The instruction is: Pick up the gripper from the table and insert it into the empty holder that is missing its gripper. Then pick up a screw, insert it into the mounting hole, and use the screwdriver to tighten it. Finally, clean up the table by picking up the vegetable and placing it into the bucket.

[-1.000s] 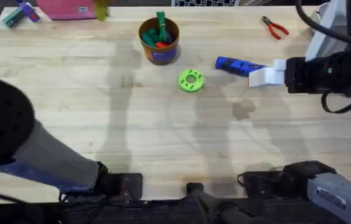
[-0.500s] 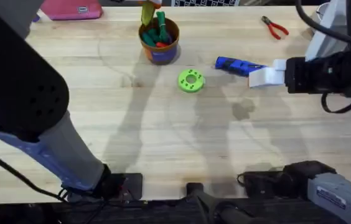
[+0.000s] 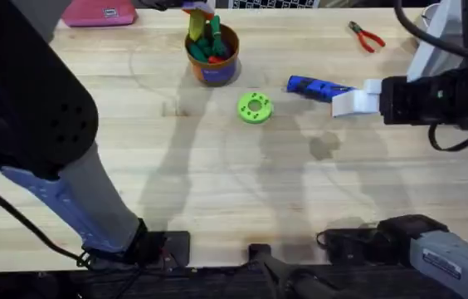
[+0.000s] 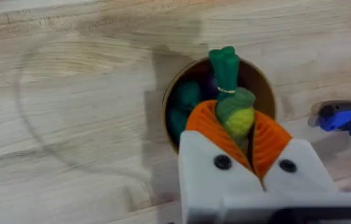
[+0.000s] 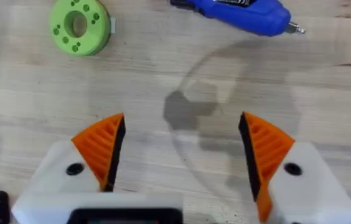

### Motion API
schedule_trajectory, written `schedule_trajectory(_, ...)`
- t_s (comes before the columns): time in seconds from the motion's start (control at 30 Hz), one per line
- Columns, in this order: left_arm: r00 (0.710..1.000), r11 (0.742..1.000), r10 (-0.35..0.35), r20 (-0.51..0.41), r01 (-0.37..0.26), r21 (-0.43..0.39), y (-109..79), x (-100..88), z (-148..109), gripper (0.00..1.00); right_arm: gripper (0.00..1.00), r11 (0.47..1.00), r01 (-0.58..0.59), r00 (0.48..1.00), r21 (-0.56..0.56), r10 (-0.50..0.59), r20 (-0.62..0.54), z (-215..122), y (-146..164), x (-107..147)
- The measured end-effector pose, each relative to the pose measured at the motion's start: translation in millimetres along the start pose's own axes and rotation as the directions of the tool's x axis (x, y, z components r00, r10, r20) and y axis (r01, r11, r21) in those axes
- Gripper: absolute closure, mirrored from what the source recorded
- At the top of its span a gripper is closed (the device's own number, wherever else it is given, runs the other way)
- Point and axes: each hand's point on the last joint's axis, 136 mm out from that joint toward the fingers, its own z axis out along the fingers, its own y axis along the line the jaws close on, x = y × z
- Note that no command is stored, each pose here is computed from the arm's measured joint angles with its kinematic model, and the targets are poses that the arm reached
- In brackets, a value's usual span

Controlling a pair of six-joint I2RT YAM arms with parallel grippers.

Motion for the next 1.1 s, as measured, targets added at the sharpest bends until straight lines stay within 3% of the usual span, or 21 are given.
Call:
schedule_trajectory(0.33,0.998,1.000,-0.010,-0.061,0.010,-0.005,4.2,13.2,23,0.954,0.007,1.000,0.000,1.000,0.000,0.000,0.000,0,0,0)
schedule_trajectory(0.37,0.998,1.000,-0.011,-0.067,0.011,-0.006,4.7,14.5,25,0.850,0.007,1.000,0.000,1.000,0.000,0.000,0.000,0,0,0)
schedule_trajectory(0.53,0.997,1.000,-0.016,-0.074,0.016,-0.007,5.1,16.4,26,0.079,0.008,1.000,0.000,1.000,0.000,0.000,0.000,0,0,0)
schedule_trajectory(0.57,0.997,1.000,-0.020,-0.075,0.019,-0.008,5.1,16.5,26,0.034,0.008,1.000,0.000,1.000,0.000,0.000,0.000,0,0,0)
schedule_trajectory(0.83,0.996,1.000,-0.023,-0.085,0.022,-0.011,4.5,20.1,16,0.014,0.007,1.000,0.000,1.000,0.000,0.000,0.000,0,0,0)
schedule_trajectory(0.9,0.997,1.000,-0.022,-0.079,0.021,-0.017,3.8,20.8,1,0.014,0.007,1.000,0.000,1.000,0.000,0.000,0.000,0,0,0)
schedule_trajectory(1.1,0.999,0.998,-0.003,-0.046,0.000,-0.061,3.3,33.2,-78,0.015,0.007,1.000,-0.001,1.000,0.001,0.001,-0.010,0,0,2)
